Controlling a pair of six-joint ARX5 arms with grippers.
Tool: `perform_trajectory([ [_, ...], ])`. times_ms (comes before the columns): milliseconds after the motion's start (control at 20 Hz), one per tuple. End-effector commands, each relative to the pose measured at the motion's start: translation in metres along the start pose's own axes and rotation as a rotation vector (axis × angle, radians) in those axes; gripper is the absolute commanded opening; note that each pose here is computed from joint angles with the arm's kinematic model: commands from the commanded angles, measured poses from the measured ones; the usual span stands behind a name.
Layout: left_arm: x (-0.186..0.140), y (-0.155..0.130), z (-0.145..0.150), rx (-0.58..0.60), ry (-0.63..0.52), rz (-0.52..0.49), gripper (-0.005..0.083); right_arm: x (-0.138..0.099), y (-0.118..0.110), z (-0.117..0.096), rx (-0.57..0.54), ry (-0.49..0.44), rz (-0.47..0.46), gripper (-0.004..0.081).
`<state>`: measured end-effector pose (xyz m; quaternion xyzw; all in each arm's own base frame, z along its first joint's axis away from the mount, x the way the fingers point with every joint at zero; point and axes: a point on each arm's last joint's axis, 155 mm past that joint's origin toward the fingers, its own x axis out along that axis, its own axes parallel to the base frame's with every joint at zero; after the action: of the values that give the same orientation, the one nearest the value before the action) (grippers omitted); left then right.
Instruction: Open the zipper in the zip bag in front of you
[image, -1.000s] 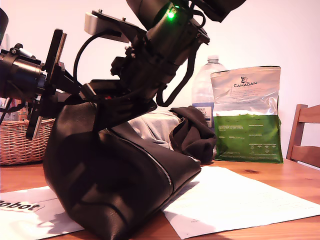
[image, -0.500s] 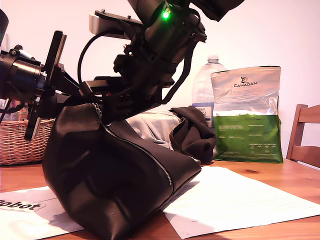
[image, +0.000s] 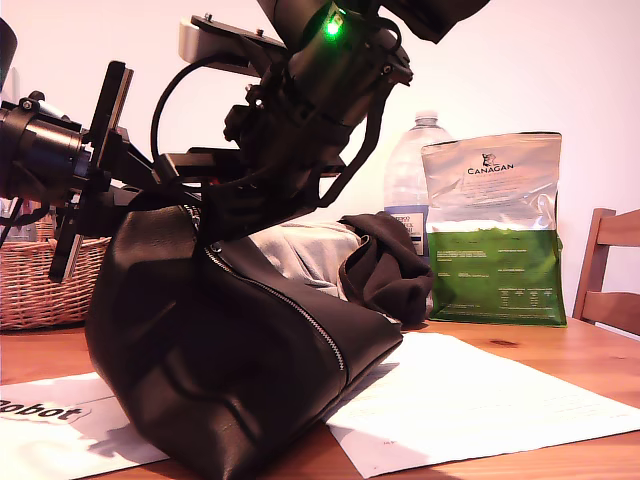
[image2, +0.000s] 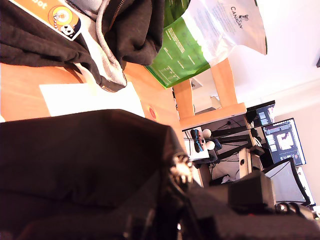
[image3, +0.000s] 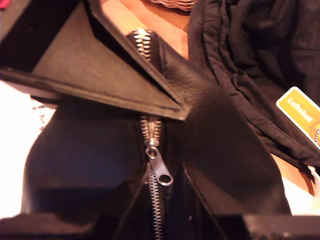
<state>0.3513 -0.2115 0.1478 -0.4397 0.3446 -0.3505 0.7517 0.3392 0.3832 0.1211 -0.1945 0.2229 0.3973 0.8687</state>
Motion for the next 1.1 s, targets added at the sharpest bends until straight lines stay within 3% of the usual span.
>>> perform_trajectory([
  [0,-0.001,-0.005,0.001,0.010,0.001,-0.020,-0.0024,-0.002,0.002,0.008,-0.001,-0.020,0.005,0.0128],
  [250,-0.001,-0.005,0.000,0.012,0.002,-0.022,-0.0024,-0.002,0.002,0.007,-0.002,-0.017,0.005,-0.0014],
  [1050,-0.001,-0.005,0.001,0.015,-0.001,-0.021,-0.0024,-0.003,0.000,-0.015,-0.037,0.069,-0.011,-0.0013],
])
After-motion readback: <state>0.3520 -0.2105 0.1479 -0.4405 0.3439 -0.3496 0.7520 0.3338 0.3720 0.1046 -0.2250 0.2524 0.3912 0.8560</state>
